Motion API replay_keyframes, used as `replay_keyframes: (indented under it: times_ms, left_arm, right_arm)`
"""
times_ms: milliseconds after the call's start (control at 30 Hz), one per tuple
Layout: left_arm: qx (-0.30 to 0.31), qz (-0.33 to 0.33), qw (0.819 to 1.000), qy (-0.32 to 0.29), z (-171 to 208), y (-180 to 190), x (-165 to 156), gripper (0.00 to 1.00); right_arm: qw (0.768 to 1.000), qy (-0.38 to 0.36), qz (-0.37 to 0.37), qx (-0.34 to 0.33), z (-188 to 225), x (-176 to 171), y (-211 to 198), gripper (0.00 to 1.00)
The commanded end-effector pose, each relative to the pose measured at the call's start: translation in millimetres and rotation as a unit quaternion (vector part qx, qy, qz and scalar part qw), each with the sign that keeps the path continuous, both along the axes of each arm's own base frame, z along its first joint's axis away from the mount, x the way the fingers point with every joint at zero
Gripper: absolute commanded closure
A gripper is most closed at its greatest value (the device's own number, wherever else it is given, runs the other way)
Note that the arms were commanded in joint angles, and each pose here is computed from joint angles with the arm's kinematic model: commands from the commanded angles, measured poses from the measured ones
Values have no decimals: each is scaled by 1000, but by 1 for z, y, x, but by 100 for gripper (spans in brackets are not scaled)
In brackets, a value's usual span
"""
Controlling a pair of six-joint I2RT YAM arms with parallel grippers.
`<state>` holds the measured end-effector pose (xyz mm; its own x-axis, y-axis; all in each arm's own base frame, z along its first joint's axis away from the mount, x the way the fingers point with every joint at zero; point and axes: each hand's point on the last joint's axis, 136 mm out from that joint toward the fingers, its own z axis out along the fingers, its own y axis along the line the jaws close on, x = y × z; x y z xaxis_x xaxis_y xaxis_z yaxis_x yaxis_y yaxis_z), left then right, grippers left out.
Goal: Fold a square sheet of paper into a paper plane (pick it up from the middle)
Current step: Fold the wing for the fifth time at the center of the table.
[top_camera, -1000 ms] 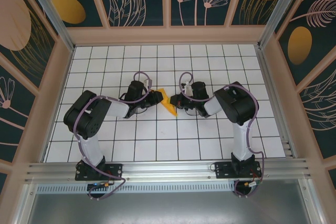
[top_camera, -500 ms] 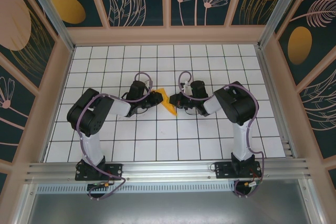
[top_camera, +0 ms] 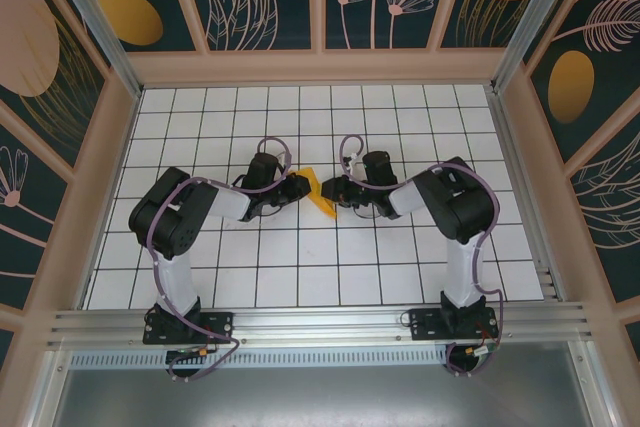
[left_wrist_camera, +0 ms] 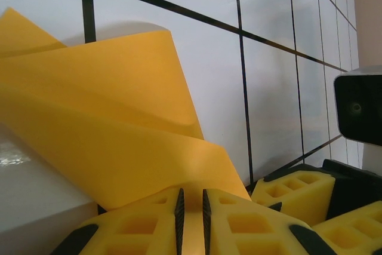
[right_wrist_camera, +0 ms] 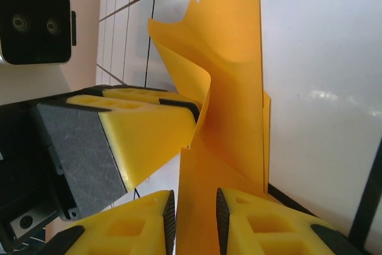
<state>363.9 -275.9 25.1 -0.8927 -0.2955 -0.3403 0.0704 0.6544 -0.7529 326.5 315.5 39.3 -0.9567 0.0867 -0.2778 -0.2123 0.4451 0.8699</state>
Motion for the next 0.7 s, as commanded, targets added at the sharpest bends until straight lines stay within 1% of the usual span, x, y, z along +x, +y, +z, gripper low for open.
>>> replay_keyframes:
  times_ms: [0,333,400,533,667]
  left_arm:
    - [19,0,1000,13,-13,1,-1,80]
    - [21,0,1000,15,-14,1,0,80]
    - [21,0,1000,16,-15,1,-1,80]
    - [21,1,1000,15,-13,1,0,80]
    - [21,0,1000,13,-11,1,0,80]
  right_arm:
    - [1000,-10,11,-17,5,-10,-4,72]
    - [998,-25,25,-58,4,-20,-9,72]
    - [997,-24,27,-67,0,-20,-8,75]
    - [997,-14,21,-76,-8,-19,-10,84]
    - [997,-2,17,-71,-12,-21,-13,89]
